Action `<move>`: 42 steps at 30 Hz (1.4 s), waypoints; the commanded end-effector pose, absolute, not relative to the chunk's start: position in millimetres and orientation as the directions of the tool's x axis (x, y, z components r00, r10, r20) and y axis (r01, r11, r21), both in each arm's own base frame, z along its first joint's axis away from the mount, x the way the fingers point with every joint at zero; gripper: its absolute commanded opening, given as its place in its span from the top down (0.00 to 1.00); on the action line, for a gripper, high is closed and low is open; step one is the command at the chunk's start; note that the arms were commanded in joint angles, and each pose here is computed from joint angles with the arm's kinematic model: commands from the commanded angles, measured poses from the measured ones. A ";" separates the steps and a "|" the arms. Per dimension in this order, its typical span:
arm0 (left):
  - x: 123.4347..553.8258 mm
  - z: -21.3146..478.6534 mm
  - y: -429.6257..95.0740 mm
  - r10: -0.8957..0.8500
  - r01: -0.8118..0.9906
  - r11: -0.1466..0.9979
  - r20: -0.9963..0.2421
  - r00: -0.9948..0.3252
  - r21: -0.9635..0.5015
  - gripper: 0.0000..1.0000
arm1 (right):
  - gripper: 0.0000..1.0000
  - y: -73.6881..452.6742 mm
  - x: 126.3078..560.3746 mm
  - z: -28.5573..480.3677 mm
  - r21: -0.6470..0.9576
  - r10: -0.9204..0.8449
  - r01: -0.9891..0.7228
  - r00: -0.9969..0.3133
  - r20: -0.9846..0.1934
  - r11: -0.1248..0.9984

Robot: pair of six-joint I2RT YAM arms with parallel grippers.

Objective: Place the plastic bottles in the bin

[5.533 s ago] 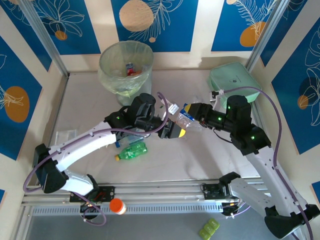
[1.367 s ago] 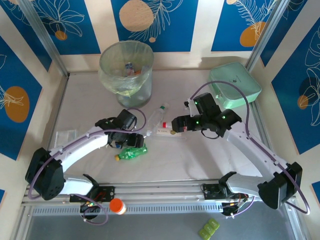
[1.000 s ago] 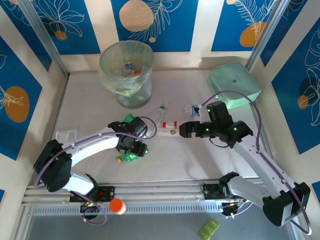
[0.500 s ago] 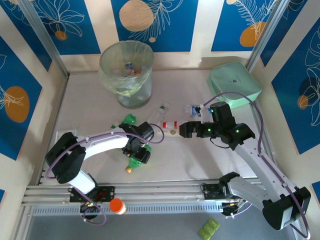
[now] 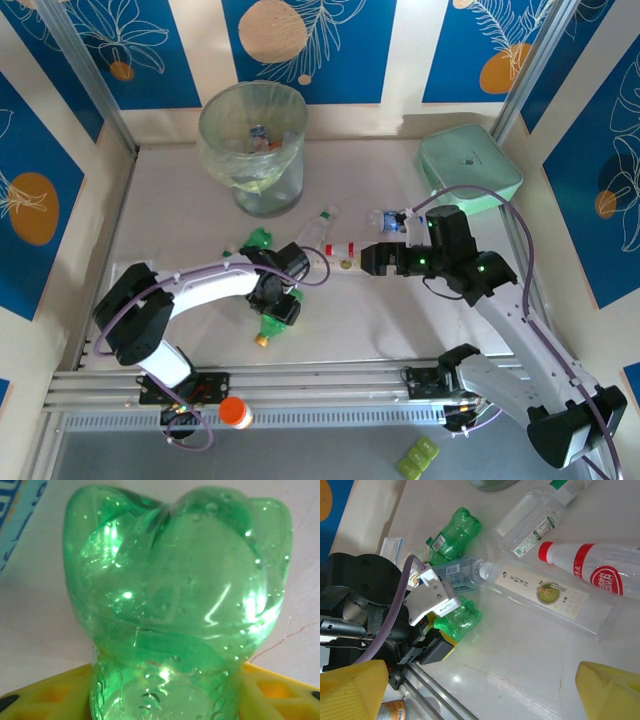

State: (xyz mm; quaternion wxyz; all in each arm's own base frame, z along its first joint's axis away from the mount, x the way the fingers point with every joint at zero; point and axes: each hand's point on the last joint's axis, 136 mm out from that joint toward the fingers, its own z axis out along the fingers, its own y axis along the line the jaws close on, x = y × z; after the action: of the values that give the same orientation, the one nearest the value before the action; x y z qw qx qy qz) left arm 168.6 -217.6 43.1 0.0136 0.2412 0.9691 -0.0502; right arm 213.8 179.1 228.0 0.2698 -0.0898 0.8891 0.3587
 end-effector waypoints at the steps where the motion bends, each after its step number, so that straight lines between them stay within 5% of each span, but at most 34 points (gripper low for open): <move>1: 174.6 74.4 -230.5 0.479 0.497 0.857 -0.144 -0.866 -0.138 0.48 | 0.03 183.5 202.3 233.4 0.645 0.053 -0.352 -0.852 -0.520 0.679; 8: 185.0 152.7 -269.9 0.447 0.569 0.763 -0.385 -0.808 -0.306 0.51 | 0.03 190.0 194.5 254.7 0.695 0.111 -0.370 -0.833 -0.542 0.616; 14: 169.0 243.0 -307.6 0.340 0.699 0.510 -0.629 -0.699 -0.501 0.51 | 0.02 210.4 188.3 273.9 0.763 0.130 -0.411 -0.835 -0.534 0.499; 26: 144.5 301.5 -334.0 0.253 0.758 0.225 -0.715 -0.652 -0.612 0.52 | 0.00 260.4 174.1 318.3 0.725 0.059 -0.593 -0.759 -0.649 0.351; 37: 140.3 311.7 -335.6 0.237 0.762 0.183 -0.725 -0.647 -0.621 0.49 | 0.38 266.5 171.1 340.8 0.746 0.150 -0.611 -0.738 -0.658 0.266; 42: 145.8 314.6 -331.6 0.211 0.767 0.219 -0.739 -0.640 -0.603 0.37 | 0.42 259.9 173.9 342.2 0.758 0.199 -0.586 -0.737 -0.645 0.286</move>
State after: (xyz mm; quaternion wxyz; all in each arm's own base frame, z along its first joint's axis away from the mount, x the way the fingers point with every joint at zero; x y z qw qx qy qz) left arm 148.9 -335.0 304.6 0.2468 0.3306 0.7450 -0.5242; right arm 172.0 264.8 327.7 0.3112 -0.1495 0.7448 0.5710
